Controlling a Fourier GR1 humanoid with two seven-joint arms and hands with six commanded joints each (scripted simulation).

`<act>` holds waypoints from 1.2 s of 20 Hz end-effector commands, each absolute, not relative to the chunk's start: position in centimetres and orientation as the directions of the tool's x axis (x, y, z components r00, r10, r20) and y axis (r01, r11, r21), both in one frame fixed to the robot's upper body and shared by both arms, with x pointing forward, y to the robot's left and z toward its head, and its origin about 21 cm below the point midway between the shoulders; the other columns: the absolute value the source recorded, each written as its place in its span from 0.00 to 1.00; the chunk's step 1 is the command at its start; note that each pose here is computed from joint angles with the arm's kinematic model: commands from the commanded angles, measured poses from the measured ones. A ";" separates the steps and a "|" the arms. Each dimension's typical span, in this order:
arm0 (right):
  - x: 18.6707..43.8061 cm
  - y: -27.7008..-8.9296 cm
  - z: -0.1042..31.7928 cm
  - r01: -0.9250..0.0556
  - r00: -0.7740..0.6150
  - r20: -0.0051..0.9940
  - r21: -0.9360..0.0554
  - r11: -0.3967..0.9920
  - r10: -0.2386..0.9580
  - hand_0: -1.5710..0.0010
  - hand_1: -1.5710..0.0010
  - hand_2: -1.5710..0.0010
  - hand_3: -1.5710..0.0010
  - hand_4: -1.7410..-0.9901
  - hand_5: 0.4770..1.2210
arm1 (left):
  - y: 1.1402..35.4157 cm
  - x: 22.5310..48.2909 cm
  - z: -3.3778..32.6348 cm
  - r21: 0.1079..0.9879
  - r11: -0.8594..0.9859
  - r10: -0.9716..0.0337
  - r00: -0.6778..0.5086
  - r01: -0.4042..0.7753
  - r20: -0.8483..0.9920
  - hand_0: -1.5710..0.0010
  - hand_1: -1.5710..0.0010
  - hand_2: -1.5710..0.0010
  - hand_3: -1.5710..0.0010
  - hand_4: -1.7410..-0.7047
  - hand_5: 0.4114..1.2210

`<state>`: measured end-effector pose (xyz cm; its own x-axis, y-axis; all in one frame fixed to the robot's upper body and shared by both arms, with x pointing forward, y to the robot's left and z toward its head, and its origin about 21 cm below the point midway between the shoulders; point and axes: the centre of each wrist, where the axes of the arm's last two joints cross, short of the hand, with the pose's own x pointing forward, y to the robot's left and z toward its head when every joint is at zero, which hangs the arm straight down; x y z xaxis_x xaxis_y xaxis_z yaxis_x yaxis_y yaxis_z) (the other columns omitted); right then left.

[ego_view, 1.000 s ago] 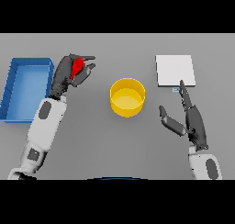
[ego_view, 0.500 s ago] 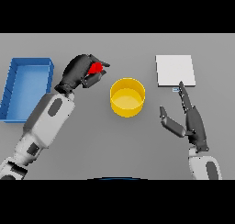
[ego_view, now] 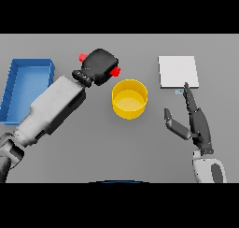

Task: Pick up the red beaker and tilt it to pour out 1 green nut into yellow bowl. Pick up the yellow bowl and place it on the metallic measuring scale.

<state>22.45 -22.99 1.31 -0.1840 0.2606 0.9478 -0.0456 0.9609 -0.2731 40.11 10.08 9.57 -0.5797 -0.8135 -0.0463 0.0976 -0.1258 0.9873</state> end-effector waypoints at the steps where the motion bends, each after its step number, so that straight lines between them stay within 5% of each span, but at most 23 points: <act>1: 22.6 -22.7 1.5 -0.048 -0.186 0.948 -0.272 0.961 0.259 1.00 1.00 1.00 1.00 0.64 0.30 | 9.7 40.4 9.8 0.976 -0.197 -0.795 -0.598 0.089 -0.106 0.00 0.00 0.00 0.00 0.12 0.98; 12: 22.7 -22.1 1.0 -0.019 -0.164 0.947 -0.283 0.959 0.276 1.00 1.00 1.00 1.00 0.73 0.23 | 5.1 41.1 11.5 0.749 -0.661 -0.532 -0.677 -0.045 -0.510 0.00 0.00 0.00 0.00 0.01 1.00; 24: 22.7 -22.3 1.2 0.001 -0.158 0.939 -0.310 0.951 0.307 1.00 1.00 1.00 1.00 0.78 0.20 | 2.0 40.4 10.7 0.427 -0.837 -0.138 -0.623 -0.342 -0.770 0.00 0.00 0.00 0.00 0.01 1.00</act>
